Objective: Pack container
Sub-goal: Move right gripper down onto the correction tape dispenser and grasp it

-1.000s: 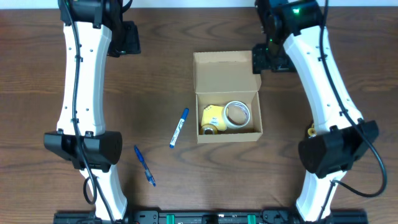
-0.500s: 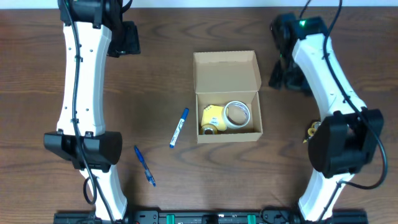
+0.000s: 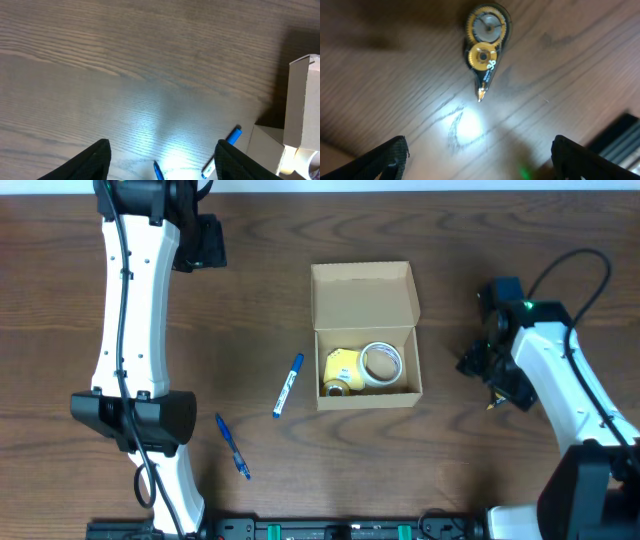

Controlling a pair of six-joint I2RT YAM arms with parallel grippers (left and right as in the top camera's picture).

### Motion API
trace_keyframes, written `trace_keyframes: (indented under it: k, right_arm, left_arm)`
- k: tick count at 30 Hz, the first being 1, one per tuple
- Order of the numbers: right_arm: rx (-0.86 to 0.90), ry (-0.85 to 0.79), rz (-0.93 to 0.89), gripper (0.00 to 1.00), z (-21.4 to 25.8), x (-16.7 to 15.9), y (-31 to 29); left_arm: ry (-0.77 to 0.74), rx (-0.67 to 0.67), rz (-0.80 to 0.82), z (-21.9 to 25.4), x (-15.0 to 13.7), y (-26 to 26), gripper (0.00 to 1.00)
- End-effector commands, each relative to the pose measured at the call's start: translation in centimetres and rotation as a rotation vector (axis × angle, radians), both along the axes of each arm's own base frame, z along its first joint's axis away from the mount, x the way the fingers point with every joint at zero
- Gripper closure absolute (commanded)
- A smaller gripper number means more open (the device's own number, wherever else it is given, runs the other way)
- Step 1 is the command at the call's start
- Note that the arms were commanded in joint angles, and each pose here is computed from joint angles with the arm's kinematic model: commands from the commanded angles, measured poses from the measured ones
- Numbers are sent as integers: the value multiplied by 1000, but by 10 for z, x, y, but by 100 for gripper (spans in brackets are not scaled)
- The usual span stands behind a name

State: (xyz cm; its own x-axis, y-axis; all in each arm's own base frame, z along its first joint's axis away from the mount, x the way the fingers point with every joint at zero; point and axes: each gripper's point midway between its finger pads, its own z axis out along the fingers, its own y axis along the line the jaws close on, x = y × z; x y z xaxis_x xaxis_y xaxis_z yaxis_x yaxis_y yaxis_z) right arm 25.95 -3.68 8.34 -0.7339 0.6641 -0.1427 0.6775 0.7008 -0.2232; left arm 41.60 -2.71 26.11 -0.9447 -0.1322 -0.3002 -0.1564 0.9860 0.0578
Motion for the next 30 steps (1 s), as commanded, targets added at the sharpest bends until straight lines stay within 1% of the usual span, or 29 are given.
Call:
trace_keyframes:
  k: [1, 6, 10, 17, 25, 28, 30]
  right_arm:
    - [4, -31, -84, 9, -6, -7, -10]
    - [24, -85, -142, 9, -21, -1, -20]
    - [23, -136, -261, 9, -26, 2, -38]
    - [18, -193, -384, 11, -37, 3, -51]
    - [26, -257, -380, 9, -55, 10, -51]
    - [57, -273, -308, 9, -58, 18, -46]
    - [80, -272, -287, 12, -59, 20, -43]
  left_arm:
    - [-26, -7, -2, 10, -1, 0, 33]
    - [-27, -7, -2, 10, -1, 0, 33]
    - [-24, -7, -2, 10, -2, 1, 32]
    - [-23, -6, -2, 10, -2, 1, 33]
    - [-20, -23, -8, 9, -3, -3, 32]
    - [-20, -23, -8, 9, -2, -2, 32]
    - [-20, -23, -8, 9, -2, -2, 32]
